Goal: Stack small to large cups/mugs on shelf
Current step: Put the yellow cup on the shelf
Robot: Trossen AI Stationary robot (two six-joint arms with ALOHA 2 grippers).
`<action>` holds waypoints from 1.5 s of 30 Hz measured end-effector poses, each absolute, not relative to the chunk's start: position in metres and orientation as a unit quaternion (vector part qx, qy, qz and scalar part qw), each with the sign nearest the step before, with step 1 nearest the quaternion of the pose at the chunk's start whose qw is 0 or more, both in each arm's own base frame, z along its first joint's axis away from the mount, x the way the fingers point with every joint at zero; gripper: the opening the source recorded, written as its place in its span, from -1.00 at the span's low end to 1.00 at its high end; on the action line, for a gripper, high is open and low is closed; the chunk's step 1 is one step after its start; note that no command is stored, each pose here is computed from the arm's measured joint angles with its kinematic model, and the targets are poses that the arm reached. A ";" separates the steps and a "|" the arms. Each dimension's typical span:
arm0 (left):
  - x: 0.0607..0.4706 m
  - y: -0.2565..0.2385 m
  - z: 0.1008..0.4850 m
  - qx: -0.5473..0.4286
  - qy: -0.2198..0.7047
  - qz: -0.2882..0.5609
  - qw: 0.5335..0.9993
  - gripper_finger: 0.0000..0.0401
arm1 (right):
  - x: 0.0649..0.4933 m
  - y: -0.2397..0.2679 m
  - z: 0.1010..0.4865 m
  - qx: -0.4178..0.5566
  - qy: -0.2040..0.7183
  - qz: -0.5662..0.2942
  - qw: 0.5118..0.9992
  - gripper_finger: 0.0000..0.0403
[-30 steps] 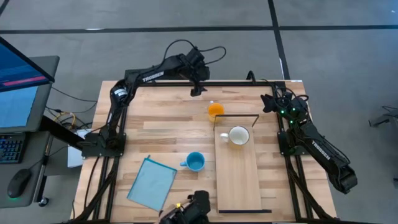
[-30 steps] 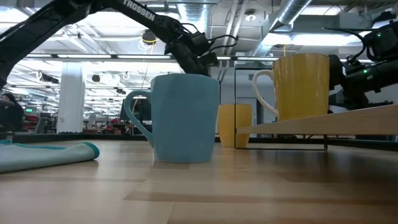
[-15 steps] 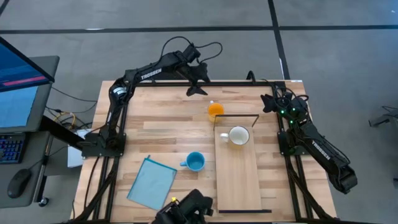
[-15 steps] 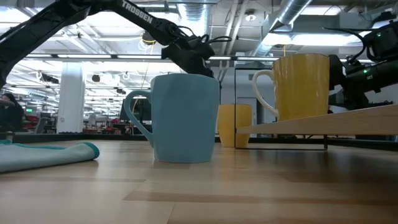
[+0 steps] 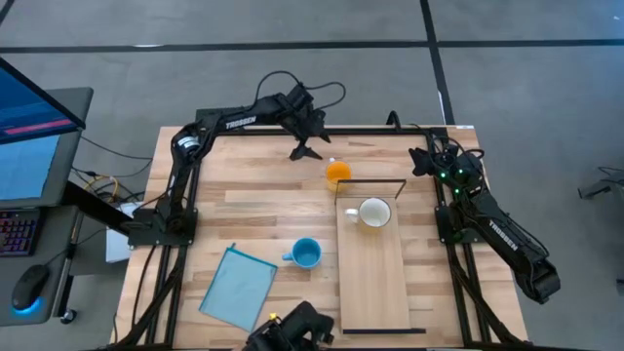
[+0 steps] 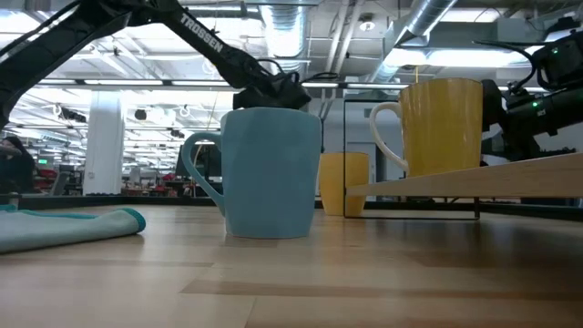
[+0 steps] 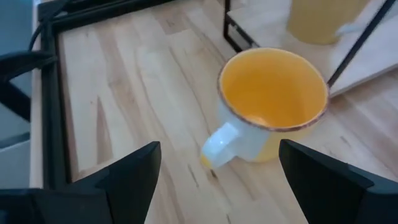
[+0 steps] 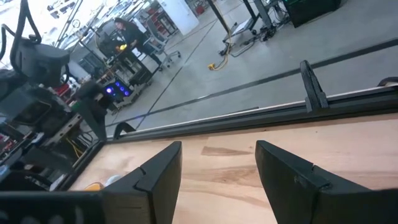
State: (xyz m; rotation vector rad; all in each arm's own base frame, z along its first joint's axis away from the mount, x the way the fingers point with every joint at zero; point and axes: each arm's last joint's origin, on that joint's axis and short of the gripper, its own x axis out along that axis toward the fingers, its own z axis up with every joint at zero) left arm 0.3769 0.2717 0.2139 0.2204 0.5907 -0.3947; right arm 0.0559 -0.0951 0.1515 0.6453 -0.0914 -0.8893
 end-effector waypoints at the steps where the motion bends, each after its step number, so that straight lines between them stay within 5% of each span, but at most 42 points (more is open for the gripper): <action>1: 0.377 0.271 0.214 0.107 0.286 -0.197 0.932 0.59 | 0.056 -0.095 0.152 0.307 -0.044 -0.422 0.852 0.12; 45: 0.390 0.243 0.202 0.123 0.289 -0.238 0.919 0.58 | 0.056 -0.096 0.159 0.304 -0.081 -0.414 0.855 0.12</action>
